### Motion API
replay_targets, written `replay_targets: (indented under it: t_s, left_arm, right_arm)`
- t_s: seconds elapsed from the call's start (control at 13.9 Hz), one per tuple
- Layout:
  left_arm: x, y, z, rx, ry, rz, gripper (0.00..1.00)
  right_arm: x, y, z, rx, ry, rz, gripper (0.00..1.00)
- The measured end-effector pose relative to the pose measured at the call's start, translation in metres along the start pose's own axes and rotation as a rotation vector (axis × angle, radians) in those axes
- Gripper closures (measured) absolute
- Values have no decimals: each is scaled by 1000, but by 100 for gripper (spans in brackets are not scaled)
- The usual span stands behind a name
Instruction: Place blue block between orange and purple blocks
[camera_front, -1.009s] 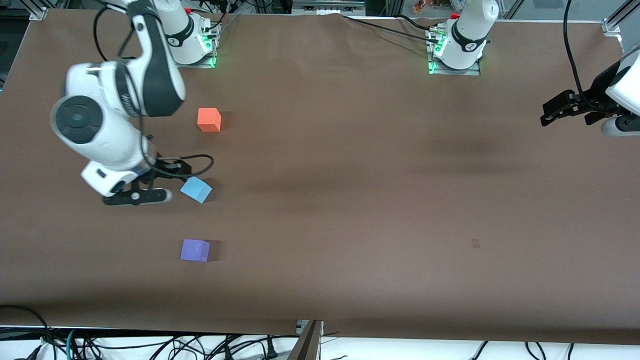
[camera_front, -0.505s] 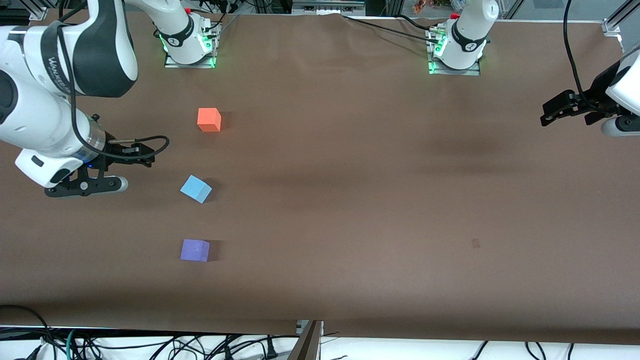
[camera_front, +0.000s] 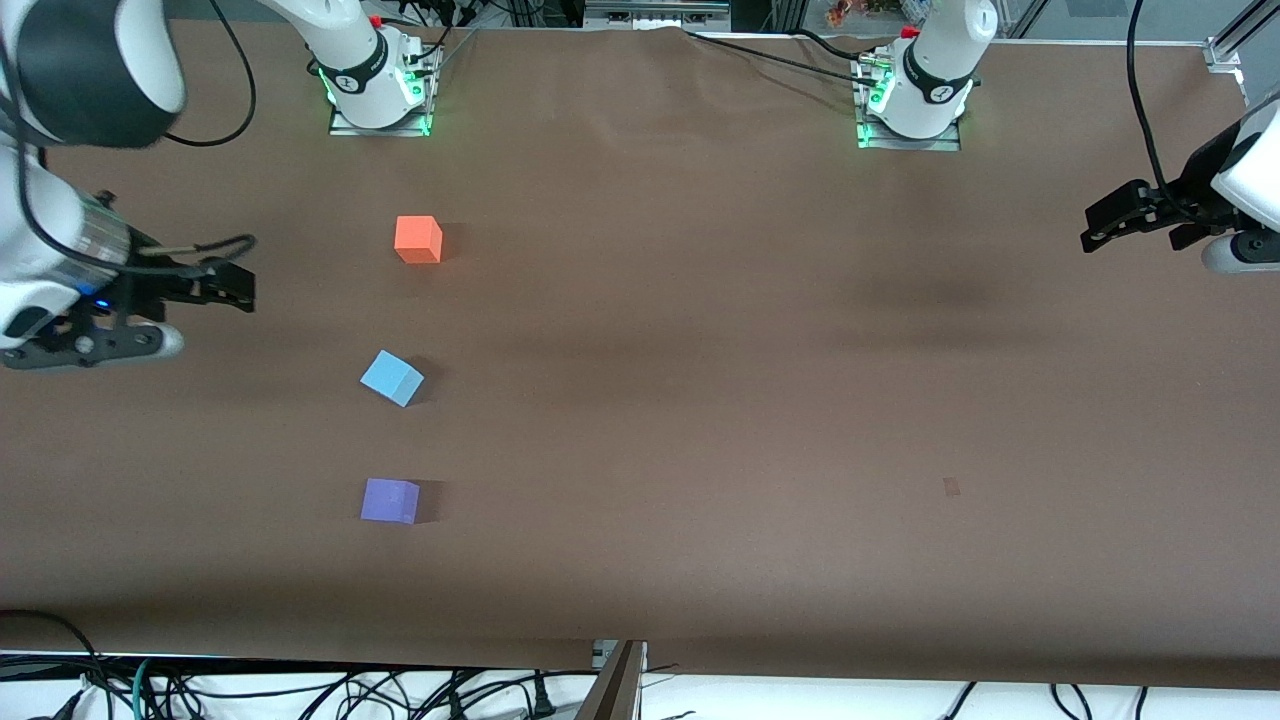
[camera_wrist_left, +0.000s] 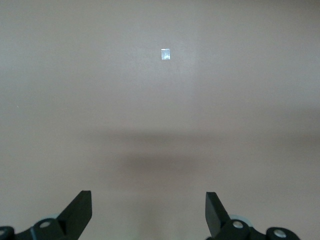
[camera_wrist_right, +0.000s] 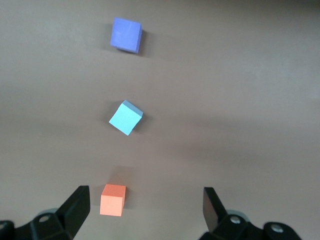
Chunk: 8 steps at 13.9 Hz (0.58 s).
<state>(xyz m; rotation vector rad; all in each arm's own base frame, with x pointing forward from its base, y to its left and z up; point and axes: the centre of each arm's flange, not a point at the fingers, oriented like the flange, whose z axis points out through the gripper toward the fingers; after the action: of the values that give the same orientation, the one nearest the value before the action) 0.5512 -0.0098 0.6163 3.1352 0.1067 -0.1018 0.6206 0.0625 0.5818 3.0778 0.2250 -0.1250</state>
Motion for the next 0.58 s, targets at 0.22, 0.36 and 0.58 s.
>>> replay_targets:
  t_s: [0.22,0.36,0.58]
  left_arm:
    - [0,0,0,0,0,0,0]
    - [0,0,0,0,0,0,0]
    - [0,0,0,0,0,-1,0]
  right_arm:
    - [-25,31,-23,20,28,26,0]
    - [-44,37,-25,28,29,18,0]
    - [-70,25,-22,34,1,5,0]
